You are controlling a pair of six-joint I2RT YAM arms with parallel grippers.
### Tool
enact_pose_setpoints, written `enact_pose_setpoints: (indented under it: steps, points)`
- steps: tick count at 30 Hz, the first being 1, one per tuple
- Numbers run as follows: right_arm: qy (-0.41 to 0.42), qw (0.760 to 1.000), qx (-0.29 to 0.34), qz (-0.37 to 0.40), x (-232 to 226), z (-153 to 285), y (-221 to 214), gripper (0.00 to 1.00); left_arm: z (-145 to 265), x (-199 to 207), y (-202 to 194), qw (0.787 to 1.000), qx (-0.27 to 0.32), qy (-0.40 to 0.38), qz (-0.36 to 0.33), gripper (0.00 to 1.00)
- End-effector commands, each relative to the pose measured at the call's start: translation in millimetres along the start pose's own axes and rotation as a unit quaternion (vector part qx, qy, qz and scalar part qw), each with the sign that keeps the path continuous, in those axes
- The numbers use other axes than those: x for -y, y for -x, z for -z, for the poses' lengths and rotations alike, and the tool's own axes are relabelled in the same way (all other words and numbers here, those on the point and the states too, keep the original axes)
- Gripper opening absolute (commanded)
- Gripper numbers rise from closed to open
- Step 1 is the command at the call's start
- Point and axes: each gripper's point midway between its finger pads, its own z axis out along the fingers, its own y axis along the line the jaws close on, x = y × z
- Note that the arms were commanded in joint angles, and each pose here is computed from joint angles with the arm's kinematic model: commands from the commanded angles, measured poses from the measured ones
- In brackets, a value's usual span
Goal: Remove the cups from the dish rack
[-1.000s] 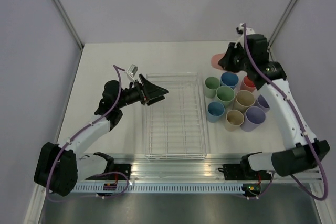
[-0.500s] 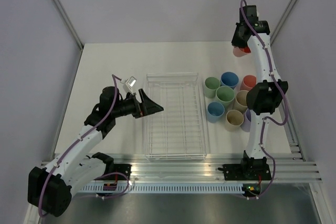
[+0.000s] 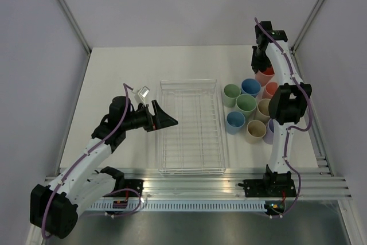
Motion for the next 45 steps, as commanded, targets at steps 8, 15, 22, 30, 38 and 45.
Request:
enact_pose_setpoints:
  steps: [8, 15, 22, 30, 38, 45]
  points:
    - [0.006, 0.999, -0.045, 0.029, -3.0, -17.8, -21.7, 0.01, 5.7, 5.1, -1.8, 0.999, 0.004, -0.011, -0.033, 1.00]
    - [-0.006, 0.999, -0.042, 0.027, -0.4, -29.9, -15.9, 0.14, 8.0, 7.8, -0.2, 0.999, 0.007, -0.009, -0.034, 1.00]
    - [-0.004, 1.000, -0.008, 0.018, 0.9, -16.5, -0.6, 0.32, 12.3, 11.6, 1.9, 0.999, 0.012, -0.006, -0.041, 1.00]
    - [0.050, 0.995, 0.089, 0.007, -5.0, 56.9, 32.0, 0.77, 17.1, 24.1, 13.0, 0.998, 0.026, -0.009, -0.055, 1.00]
    - [0.235, 0.935, 0.264, 0.034, -51.2, 223.2, 14.7, 0.98, 26.5, 41.7, 26.0, 0.996, 0.041, -0.009, -0.078, 1.00]
    - [0.375, 0.883, 0.265, 0.102, -99.5, 290.1, -76.4, 0.98, 43.9, 60.8, 33.7, 0.993, 0.064, -0.009, -0.100, 1.00]
